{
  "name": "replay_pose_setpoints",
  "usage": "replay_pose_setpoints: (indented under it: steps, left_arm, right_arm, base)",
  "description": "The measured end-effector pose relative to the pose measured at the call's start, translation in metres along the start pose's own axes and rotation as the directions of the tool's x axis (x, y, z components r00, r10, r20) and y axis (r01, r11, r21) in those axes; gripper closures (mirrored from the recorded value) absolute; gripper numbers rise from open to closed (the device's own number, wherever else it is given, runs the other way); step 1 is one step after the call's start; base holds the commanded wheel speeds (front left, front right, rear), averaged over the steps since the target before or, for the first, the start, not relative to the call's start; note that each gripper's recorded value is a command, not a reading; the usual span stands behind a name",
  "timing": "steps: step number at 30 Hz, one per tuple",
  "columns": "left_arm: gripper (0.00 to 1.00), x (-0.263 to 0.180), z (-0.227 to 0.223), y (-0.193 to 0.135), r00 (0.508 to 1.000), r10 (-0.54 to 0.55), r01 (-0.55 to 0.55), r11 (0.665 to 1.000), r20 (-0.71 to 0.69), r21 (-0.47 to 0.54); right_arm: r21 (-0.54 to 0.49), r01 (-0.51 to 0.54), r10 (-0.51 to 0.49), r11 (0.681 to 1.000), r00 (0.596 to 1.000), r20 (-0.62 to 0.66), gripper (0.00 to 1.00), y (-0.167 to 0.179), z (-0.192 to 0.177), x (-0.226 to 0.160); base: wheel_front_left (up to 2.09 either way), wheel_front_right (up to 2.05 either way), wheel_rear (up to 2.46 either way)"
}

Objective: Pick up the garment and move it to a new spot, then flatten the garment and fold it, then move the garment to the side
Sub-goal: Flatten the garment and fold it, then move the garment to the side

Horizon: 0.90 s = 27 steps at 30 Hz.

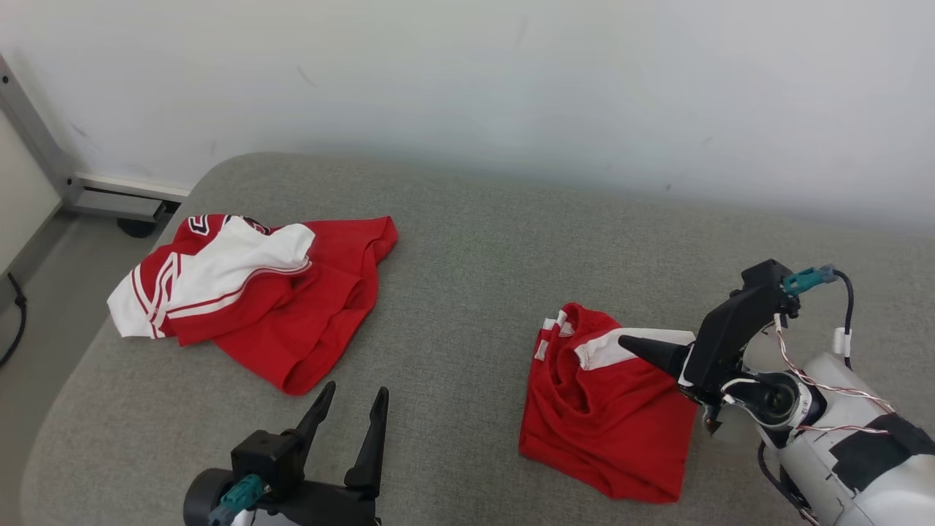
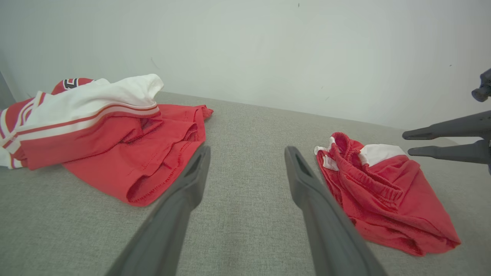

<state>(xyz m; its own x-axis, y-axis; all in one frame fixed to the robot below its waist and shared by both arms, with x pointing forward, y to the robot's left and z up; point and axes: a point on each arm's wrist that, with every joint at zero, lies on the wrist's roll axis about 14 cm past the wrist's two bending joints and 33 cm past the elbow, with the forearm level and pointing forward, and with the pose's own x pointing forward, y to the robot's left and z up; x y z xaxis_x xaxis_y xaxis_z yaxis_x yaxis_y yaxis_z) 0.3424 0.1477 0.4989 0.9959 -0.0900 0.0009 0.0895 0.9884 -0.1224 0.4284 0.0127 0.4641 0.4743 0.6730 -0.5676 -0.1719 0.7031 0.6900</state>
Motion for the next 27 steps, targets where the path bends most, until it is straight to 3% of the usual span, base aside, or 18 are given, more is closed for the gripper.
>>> replay_pose_setpoints:
  steps: [3, 10, 27]
  left_arm:
    - [0.0, 0.003, 0.001, -0.002, 1.0, -0.01, 0.01, 1.0, 0.002, 0.001]
    - [0.0, 0.008, 0.003, -0.008, 0.999, -0.049, 0.049, 0.998, 0.008, 0.04]
    - [0.0, 0.016, 0.004, -0.021, 0.997, -0.073, 0.073, 0.997, 0.007, 0.036]
  right_arm:
    - [-0.046, 0.016, -0.013, 0.999, 0.998, 0.058, 0.0, -0.009, 0.012, -0.011]
    - [-0.173, 0.175, -0.153, 0.969, 0.979, 0.133, 0.0, -0.061, 0.016, -0.04]
    - [-0.125, 0.225, -0.219, 0.966, 0.974, 0.064, 0.0, -0.079, -0.013, -0.018]
  base:
    - [0.0, 0.0, 0.0]
    - [0.0, 0.0, 0.0]
    - [0.0, 0.0, 0.0]
